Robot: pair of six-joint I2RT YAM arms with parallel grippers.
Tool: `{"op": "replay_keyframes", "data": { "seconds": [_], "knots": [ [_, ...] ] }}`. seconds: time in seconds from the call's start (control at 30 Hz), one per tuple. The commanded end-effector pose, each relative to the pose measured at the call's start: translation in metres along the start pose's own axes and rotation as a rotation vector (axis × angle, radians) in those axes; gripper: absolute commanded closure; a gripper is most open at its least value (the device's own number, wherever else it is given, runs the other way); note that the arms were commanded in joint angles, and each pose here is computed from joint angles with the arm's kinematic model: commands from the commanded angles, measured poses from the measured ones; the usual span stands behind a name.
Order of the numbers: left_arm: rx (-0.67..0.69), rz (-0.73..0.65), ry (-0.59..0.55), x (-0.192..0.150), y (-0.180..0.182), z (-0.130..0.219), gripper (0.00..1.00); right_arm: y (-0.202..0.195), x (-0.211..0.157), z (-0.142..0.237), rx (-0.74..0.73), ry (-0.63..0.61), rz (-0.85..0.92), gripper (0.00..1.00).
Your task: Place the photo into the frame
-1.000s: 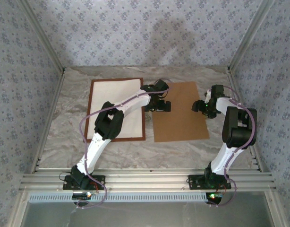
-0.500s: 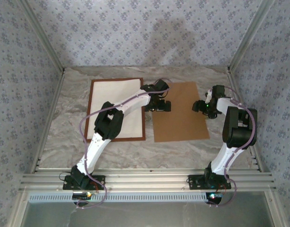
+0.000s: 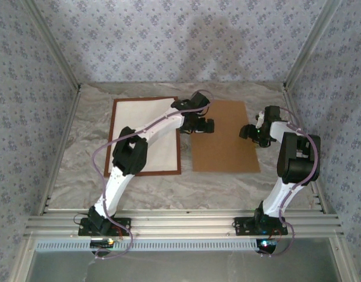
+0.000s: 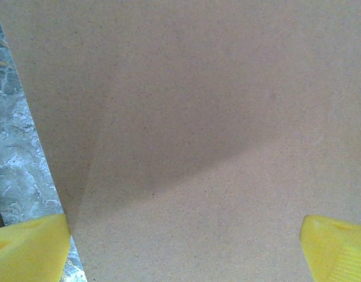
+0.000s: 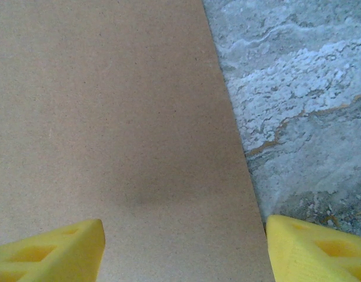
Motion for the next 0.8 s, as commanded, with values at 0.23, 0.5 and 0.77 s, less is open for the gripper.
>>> {"op": "replay_keyframes", "data": {
  "seconds": [0.23,0.5,0.77],
  "knots": [
    [-0.123,-0.046,-0.071,0.000,-0.015,0.042,0.01,0.039,-0.022,-0.015,0.178,0.115,-0.001,0.27],
    [-0.084,0.026,-0.101,-0.005,0.032,0.054,0.01,0.068,-0.029,-0.027,0.185,0.144,0.024,0.28],
    [-0.036,0.072,-0.098,-0.013,0.070,0.056,0.01,0.092,-0.046,-0.034,0.161,0.188,0.063,0.28]
  ]
}}
Point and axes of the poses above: each hand's point on the last joint's axis, 136 mm out from that joint toward the fingers, its own z axis back along the fingers, its own y axis along the line the jaws close on, x = y × z, the point moved 10 cm from there along z, back along the fingers, and after that the axes turned 2 degrees about z, right-handed, at the moved point
